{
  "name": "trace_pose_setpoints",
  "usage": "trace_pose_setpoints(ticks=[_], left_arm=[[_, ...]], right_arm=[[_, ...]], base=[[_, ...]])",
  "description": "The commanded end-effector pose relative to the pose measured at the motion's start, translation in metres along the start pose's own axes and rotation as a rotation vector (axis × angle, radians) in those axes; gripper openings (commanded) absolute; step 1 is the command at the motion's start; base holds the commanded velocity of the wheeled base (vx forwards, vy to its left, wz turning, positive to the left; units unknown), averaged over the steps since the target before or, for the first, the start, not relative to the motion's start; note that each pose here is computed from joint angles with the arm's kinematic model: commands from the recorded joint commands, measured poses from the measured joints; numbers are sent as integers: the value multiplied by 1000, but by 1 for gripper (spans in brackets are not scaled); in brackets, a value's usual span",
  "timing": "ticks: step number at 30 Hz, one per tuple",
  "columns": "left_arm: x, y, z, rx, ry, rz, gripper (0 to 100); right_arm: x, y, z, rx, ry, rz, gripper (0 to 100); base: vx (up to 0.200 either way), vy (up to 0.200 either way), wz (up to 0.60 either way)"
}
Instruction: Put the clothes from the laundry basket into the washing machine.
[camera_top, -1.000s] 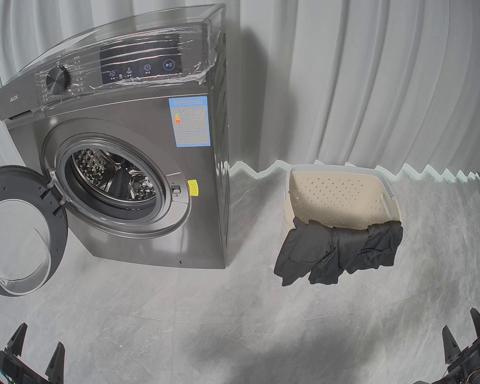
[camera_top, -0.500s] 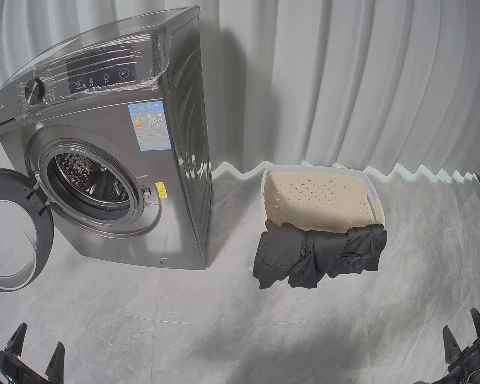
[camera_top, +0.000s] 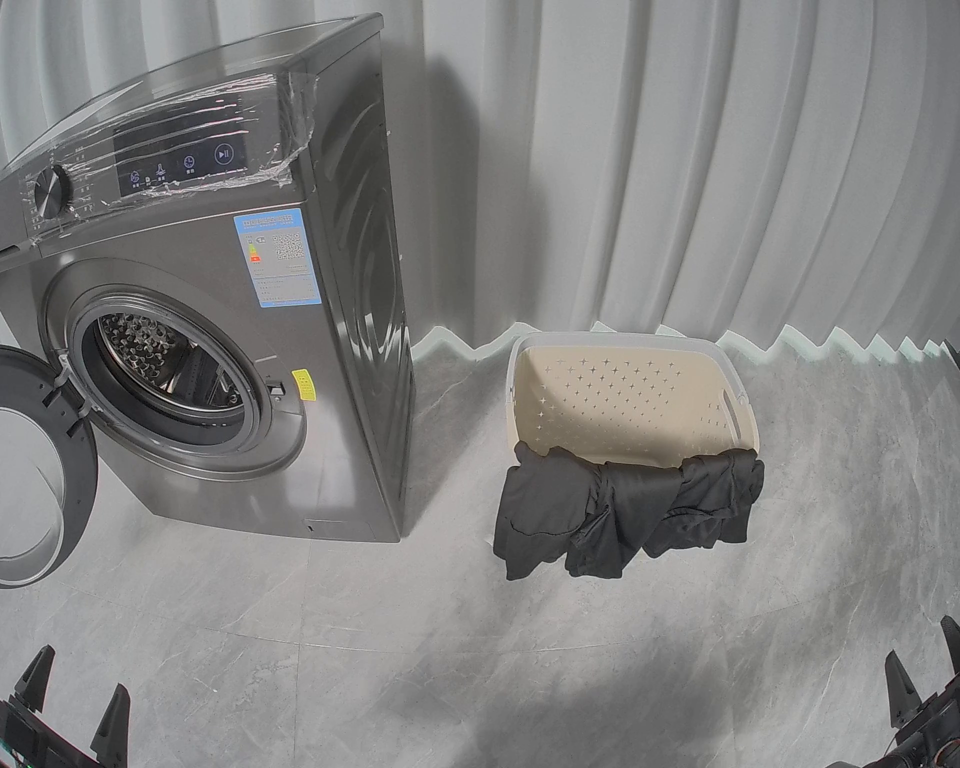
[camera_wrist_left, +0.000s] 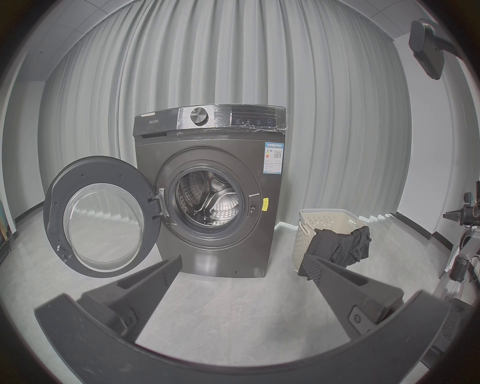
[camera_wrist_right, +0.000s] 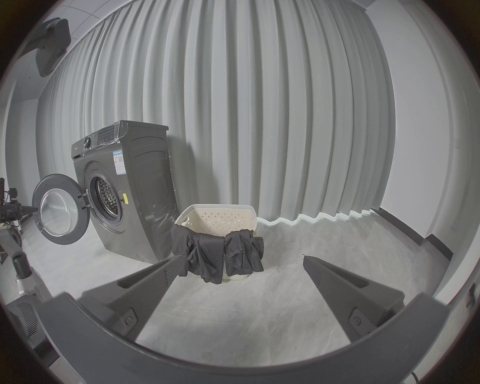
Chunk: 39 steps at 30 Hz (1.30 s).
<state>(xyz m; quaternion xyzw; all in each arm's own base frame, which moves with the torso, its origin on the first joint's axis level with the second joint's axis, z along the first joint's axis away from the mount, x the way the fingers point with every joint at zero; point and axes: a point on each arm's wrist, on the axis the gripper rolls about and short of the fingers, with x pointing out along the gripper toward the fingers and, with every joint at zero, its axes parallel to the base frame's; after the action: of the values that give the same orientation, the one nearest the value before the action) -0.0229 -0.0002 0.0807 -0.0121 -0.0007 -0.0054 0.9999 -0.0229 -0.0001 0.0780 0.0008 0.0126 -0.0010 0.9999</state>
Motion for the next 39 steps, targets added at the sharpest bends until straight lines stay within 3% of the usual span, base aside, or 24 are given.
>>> trace_pose_setpoints(ticks=[1, 12, 24, 27, 39], left_arm=[[0, 0, -5, 0, 1, 0, 100], [0, 0, -5, 3, 1, 0, 100], [0, 0, -5, 6, 5, -1, 100], [0, 0, -6, 26, 6, 0, 100], [0, 0, -5, 21, 5, 0, 100]], right_arm=[[-1, 0, -2, 0, -8, 0, 100], [-1, 0, -2, 0, -8, 0, 100], [-1, 0, -2, 1, -8, 0, 100], [-1, 0, -2, 0, -7, -1, 100], [-1, 0, -2, 1, -8, -1, 100]], base=[[0, -200, 0], [0, -200, 0], [0, 0, 0], [0, 0, 0], [0, 0, 0]])
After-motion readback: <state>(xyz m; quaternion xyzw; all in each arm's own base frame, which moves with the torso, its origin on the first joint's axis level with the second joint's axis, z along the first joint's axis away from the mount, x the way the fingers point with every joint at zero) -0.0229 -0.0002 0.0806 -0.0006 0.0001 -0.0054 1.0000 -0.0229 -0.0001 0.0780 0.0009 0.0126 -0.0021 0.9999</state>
